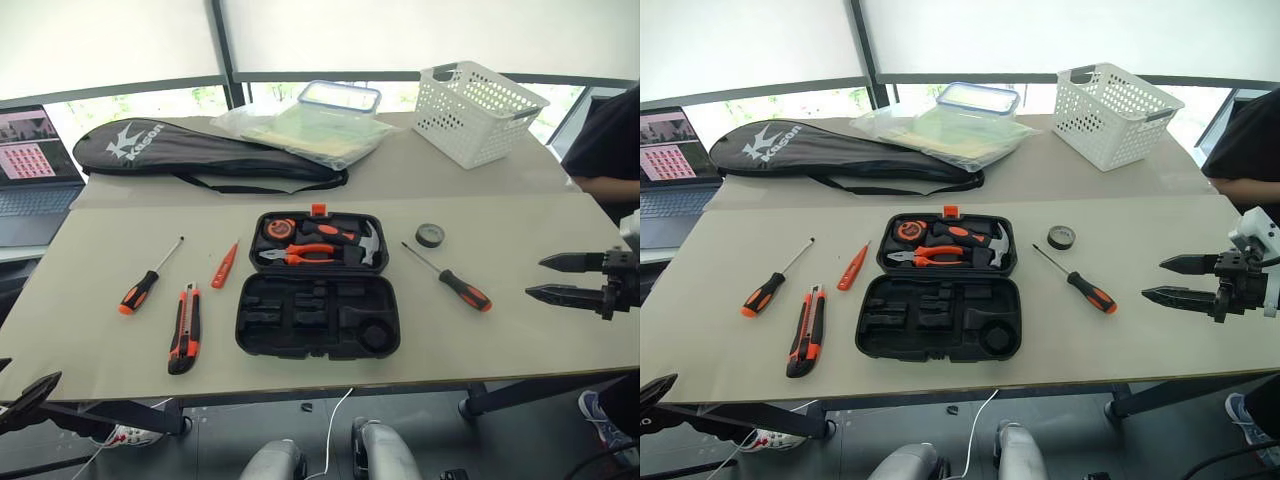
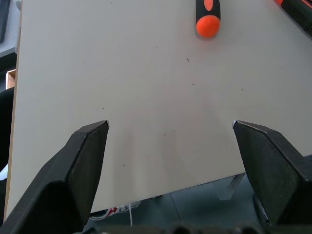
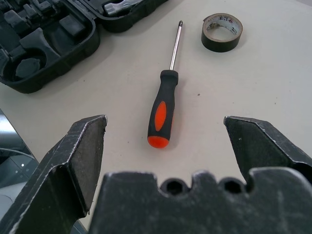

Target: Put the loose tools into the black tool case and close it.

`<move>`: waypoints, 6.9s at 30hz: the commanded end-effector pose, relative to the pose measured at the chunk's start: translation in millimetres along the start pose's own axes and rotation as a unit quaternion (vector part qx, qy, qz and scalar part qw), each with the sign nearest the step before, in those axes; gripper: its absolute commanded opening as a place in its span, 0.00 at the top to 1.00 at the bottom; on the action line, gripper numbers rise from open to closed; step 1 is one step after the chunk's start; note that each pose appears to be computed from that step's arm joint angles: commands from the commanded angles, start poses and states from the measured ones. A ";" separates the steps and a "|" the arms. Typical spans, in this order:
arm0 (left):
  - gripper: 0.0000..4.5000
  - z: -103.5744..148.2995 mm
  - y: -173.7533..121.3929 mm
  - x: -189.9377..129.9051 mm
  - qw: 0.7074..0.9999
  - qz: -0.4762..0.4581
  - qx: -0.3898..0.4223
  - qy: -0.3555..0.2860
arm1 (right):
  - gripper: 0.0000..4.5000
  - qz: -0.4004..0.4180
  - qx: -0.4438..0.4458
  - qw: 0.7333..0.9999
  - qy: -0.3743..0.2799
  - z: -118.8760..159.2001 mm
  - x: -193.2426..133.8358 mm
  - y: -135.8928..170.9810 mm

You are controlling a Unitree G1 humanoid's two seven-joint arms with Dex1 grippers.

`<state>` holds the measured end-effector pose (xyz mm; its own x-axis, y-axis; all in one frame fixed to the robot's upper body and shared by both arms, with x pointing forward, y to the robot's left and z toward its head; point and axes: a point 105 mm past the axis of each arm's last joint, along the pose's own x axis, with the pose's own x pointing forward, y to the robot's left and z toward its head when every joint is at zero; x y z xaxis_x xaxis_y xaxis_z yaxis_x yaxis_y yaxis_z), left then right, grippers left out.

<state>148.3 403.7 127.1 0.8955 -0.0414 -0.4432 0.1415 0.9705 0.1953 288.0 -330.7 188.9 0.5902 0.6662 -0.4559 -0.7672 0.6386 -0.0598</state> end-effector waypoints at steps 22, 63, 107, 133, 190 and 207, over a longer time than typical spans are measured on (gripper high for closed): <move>0.03 68.0 -26.9 143.5 0.994 -0.063 0.046 0.079 | 0.00 0.221 -0.165 0.941 -0.195 132.2 72.7 147.3; 0.81 176.7 -248.3 180.0 0.774 -0.449 0.437 -0.091 | 0.00 0.149 -0.161 0.965 -0.146 91.2 81.9 148.6; 0.92 185.5 -265.7 179.1 0.755 -0.484 0.430 -0.104 | 0.00 0.138 -0.146 0.968 -0.153 88.7 81.8 151.1; 0.99 194.7 -266.3 173.1 0.765 -0.506 0.380 -0.124 | 0.00 0.080 -0.119 0.979 -0.145 71.9 78.5 130.0; 0.00 189.0 -219.0 50.3 0.766 -0.588 0.234 -0.112 | 0.77 -0.080 0.021 0.996 -0.028 -22.6 100.5 8.1; 0.00 156.7 -203.1 53.3 0.767 -0.577 0.277 -0.049 | 0.77 0.219 -0.266 0.938 -0.045 66.5 163.6 130.7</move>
<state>234.7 167.8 195.8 0.0516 -0.8458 -0.5309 0.9984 0.0314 0.0470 296.9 -114.5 156.1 0.1731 0.8735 -0.4551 -0.9664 0.0613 -0.2498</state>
